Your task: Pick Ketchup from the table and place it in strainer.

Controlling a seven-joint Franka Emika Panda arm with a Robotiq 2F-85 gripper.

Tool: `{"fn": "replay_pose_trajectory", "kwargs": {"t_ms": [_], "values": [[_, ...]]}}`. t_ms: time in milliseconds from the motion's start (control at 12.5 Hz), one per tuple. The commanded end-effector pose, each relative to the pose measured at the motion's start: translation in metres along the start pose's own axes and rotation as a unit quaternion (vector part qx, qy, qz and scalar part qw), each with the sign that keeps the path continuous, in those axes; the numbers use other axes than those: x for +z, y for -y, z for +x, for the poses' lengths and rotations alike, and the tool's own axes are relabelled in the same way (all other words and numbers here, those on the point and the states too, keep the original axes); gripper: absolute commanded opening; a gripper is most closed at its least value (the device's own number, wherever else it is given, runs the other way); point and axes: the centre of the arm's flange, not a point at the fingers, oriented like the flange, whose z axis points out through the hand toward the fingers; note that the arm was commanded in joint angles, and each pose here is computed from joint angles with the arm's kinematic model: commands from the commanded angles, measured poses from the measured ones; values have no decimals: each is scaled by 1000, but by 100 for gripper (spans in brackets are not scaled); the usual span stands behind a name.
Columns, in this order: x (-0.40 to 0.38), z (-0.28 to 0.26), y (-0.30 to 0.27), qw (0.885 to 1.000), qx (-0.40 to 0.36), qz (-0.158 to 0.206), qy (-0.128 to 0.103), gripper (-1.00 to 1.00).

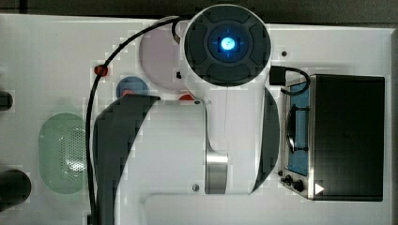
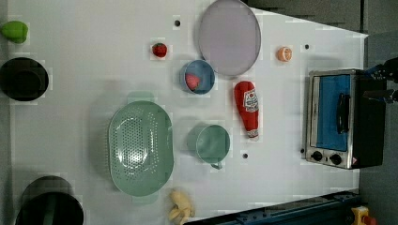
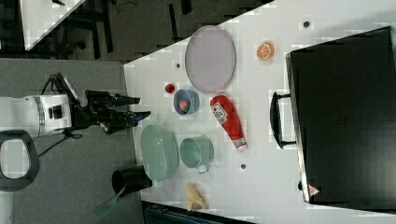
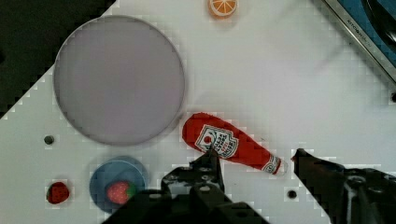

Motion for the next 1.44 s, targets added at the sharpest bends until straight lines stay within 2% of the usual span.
{"fn": "replay_pose_trajectory", "kwargs": {"t_ms": [80,240,400,560,800,960,1120,1440], "values": [[-29,-40,-62,998,54,-12,25,58],[-22,-41,-63,998,52,-17,30,99],[-3,-44,-64,998,24,-30,45,100],[20,-47,-65,997,-37,-38,58,100],[57,-53,-65,986,-147,-36,67,100],[89,-61,-67,969,-232,-35,75,100],[121,-71,-69,945,-317,-30,73,100],[178,-81,-69,900,-433,-13,47,100]]}}
